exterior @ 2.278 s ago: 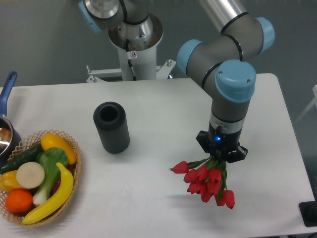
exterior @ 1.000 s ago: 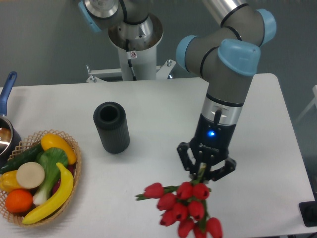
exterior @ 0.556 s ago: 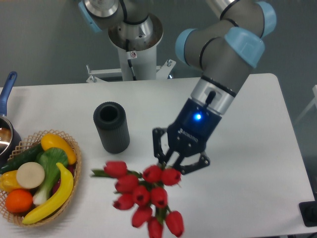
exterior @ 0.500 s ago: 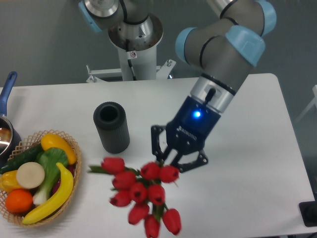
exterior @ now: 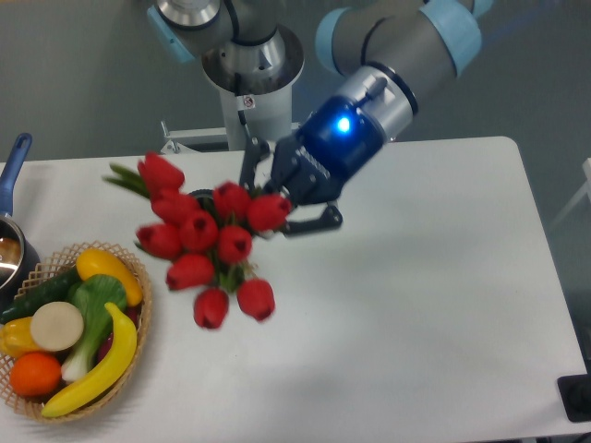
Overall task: Insert the flowers into the vase
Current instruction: 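Carry the tulips over the black vase and lower stems into it, then hold the tulips upright with stems inside the vase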
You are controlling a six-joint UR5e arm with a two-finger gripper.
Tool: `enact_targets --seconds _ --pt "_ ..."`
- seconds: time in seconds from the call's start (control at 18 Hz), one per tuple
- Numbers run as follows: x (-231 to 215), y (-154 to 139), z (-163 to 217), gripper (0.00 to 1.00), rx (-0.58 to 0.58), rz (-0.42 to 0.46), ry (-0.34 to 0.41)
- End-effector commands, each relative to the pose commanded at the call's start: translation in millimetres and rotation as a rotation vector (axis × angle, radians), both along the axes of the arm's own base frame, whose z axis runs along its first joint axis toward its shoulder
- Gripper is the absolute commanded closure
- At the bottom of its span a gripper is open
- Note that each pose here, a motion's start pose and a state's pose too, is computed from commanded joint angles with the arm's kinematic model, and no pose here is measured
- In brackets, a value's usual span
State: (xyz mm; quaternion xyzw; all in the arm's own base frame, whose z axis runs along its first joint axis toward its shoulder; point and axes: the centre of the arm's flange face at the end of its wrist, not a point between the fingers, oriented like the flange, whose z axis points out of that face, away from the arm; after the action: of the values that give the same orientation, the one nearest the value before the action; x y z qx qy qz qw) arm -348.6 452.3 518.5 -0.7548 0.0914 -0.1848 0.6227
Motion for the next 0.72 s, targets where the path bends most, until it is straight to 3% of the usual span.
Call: enact_targets --seconds 0.33,0.72 --pt "33 -41 9 1.0 0.036 0.025 -0.001" --pt "50 -55 -4 1.0 0.04 0.031 0.005"
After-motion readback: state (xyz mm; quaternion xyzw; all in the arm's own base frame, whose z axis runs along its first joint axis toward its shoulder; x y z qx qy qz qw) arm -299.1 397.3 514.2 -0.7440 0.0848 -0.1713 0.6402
